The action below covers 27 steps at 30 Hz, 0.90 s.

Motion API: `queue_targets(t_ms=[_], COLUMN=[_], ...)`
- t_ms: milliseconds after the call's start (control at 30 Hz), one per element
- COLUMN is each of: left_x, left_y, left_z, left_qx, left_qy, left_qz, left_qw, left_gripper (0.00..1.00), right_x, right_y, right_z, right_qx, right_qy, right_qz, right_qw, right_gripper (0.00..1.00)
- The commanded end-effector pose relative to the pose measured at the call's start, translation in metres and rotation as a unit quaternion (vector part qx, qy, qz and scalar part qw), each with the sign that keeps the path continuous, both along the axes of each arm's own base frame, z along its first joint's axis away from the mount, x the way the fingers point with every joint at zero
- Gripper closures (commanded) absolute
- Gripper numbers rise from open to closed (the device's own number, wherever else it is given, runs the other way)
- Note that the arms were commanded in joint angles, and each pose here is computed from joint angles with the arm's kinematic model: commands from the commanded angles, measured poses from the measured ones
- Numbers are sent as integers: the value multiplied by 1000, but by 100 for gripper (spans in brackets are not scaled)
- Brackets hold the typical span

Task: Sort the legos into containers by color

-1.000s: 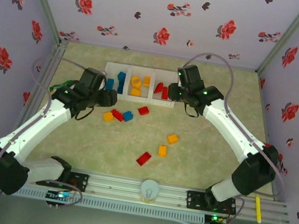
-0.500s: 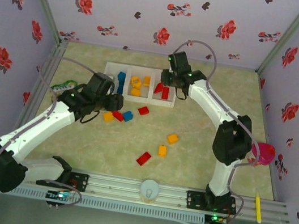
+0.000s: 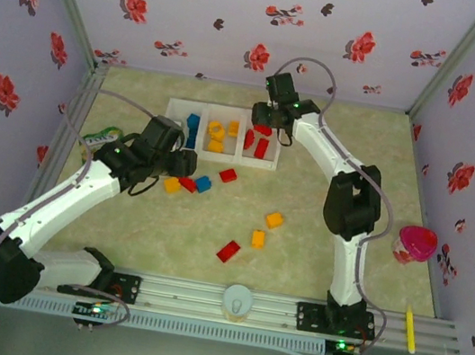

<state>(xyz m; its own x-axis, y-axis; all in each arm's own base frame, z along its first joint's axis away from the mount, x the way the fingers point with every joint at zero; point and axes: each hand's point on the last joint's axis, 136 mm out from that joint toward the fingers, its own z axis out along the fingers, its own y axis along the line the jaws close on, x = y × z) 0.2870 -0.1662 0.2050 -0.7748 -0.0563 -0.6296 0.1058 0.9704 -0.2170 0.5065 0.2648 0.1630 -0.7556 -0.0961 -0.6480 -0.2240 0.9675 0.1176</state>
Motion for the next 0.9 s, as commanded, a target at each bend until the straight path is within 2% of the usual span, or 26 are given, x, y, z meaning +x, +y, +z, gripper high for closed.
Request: queue_targets(t_ms=[0, 267, 500, 600, 700, 867], left_x=[0, -5, -26, -48, -74, -93], left_y=[4, 5, -1, -29, -40, -67], left_z=[6, -6, -34, -60, -87, -90], left_qx=[8, 15, 28, -2, 14, 13], left_qy=[-1, 16, 57, 90, 127, 127], left_qz=[12, 15, 6, -56, -103, -153], left_qw=[1000, 1000, 998, 994, 986, 980], left_gripper=[37, 33, 31, 31, 30, 27], right_x=[-13, -73, -120, -131, -137, -144], right_y=[-9, -23, -35, -46, -56, -64], right_z=[27, 53, 45, 38, 30, 19], right_qx=[4, 37, 50, 53, 46, 53], right_qy=[-17, -43, -35, -34, -28, -19], right_qz=[-2, -2, -11, -28, -43, -60], right_qw=[1000, 998, 998, 998, 998, 997], right_gripper=[39, 35, 33, 32, 32, 31])
